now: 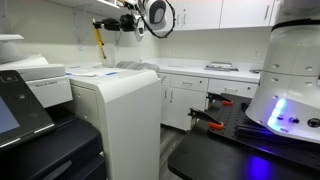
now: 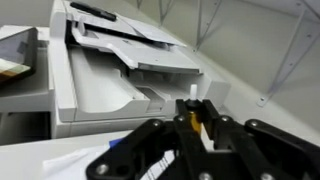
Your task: Put the yellow object in the cup
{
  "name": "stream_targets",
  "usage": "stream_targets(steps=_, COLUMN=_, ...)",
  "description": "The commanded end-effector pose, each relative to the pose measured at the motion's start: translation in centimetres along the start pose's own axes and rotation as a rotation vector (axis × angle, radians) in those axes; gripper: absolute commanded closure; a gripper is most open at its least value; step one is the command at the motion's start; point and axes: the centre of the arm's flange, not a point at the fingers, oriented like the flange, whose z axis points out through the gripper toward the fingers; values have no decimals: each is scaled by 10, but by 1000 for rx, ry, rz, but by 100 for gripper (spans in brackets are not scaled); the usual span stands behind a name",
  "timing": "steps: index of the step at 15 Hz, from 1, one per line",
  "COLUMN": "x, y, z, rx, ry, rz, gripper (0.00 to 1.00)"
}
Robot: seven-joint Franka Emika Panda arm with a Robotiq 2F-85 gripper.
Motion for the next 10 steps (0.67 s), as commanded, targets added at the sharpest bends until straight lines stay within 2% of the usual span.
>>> stream_targets(steps=1, x=-9, y=5, z=-1, rx=-19, ry=2, rz=-62, gripper=95)
stream_targets(steps=2, x=-10, y=5, z=-1, rx=-37, ry=4, rz=-90, gripper=95)
stream_targets(steps=3, x=-1, y=1, z=2, rx=-18, ry=5, rz=-47, gripper=78)
stream_targets(steps=10, x=-3, y=2, z=2, rx=-32, ry=8, rz=-73, gripper=78)
